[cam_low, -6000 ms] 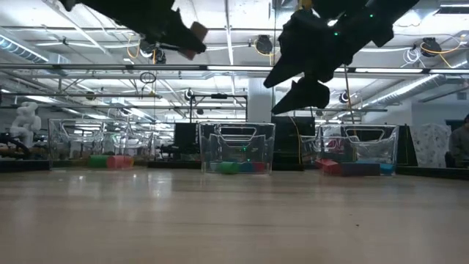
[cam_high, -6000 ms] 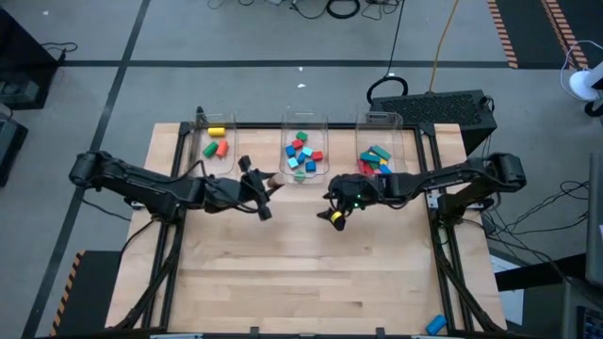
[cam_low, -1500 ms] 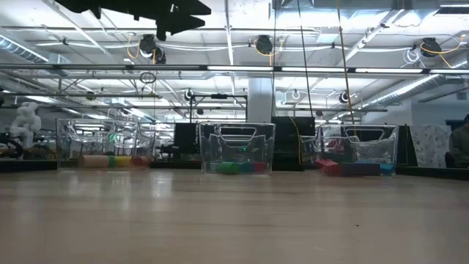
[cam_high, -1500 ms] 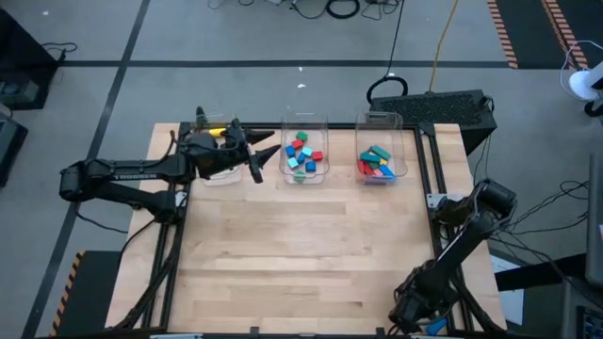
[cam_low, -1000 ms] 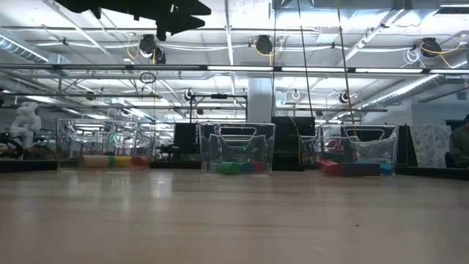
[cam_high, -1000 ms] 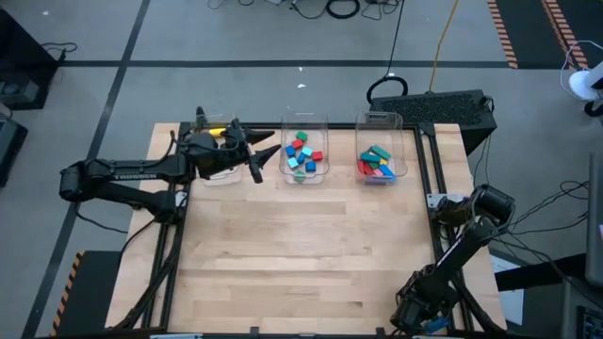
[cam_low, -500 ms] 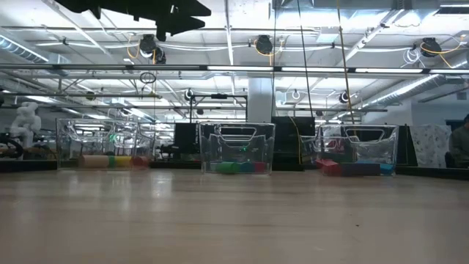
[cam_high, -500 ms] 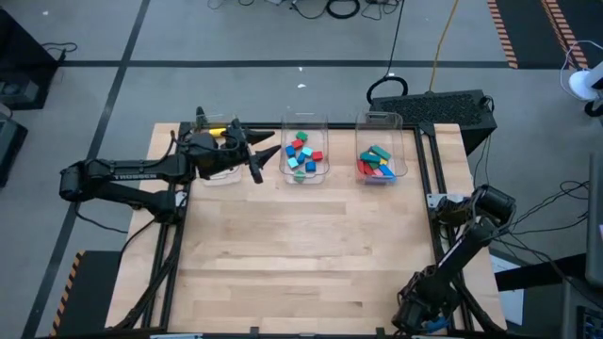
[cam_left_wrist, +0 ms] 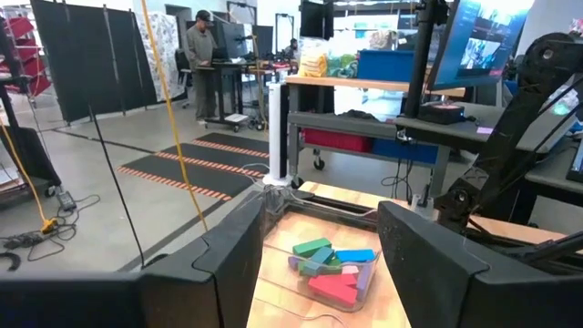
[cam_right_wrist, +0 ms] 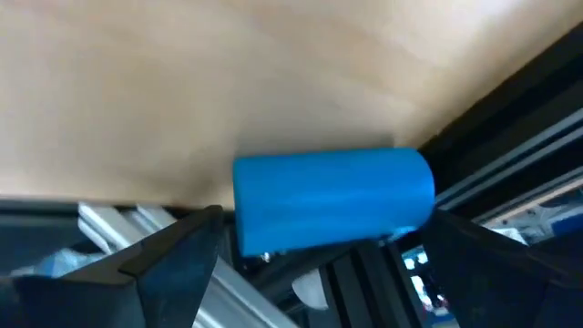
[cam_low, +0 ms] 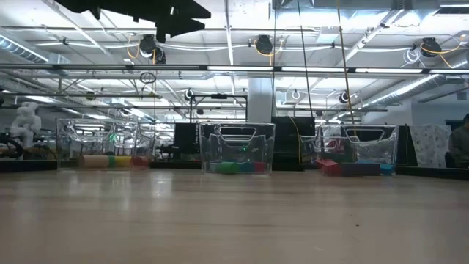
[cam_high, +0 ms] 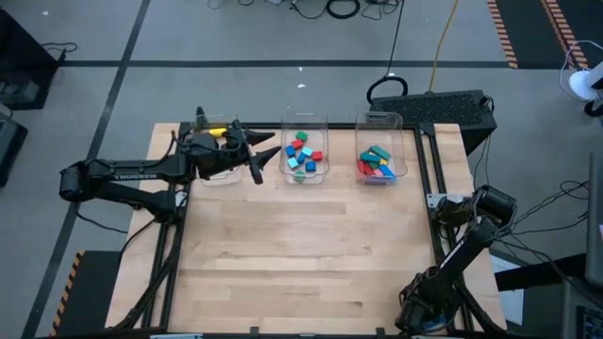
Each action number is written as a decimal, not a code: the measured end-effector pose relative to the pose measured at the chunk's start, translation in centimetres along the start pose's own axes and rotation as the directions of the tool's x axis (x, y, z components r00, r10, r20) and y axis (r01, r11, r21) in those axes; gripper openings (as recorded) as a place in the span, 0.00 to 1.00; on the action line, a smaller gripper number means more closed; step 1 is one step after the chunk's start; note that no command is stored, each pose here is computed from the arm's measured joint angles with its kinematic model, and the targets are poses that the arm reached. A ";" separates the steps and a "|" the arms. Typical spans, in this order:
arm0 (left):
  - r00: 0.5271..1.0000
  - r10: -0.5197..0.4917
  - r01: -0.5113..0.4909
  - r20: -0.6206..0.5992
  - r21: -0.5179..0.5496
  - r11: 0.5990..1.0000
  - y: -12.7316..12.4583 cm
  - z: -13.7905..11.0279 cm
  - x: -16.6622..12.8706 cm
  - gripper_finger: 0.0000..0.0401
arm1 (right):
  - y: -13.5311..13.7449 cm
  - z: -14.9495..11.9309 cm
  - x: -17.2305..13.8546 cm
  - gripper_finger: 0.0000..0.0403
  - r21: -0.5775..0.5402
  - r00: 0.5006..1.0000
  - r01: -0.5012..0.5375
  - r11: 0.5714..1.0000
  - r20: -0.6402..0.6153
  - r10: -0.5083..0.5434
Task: Sort blocks by size
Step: Put the blue cylindrical block into the left transparent bin
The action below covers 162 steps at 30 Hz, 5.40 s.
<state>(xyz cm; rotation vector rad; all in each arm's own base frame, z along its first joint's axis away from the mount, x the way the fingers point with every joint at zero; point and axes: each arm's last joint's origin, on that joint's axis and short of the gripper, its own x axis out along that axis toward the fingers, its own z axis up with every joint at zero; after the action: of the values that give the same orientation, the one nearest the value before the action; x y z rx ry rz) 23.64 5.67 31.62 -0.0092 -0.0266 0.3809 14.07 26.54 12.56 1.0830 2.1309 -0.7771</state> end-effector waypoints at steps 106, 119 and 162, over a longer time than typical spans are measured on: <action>0.844 -0.487 0.515 -0.225 0.596 0.616 -15.3 -10.1 3.4 0.34 | 4.7 9.3 -25.1 0.82 -0.887 -0.049 -0.084 0.454 0.458 0.887; 0.919 0.092 0.107 -0.382 0.470 0.876 -7.8 -5.5 0.3 0.34 | 2.6 11.5 -21.9 0.82 -0.611 0.165 -0.105 0.785 0.767 0.620; 0.350 0.433 -0.697 -0.830 0.078 0.713 15.1 -15.0 -5.0 0.34 | 4.0 11.7 -19.0 0.82 -0.585 0.152 0.012 0.811 0.803 0.577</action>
<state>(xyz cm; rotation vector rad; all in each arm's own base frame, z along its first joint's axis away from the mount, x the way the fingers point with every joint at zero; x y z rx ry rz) 13.80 17.75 16.29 -0.5222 0.8913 1.0829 29.42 10.88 18.32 0.4116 0.7901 -0.4477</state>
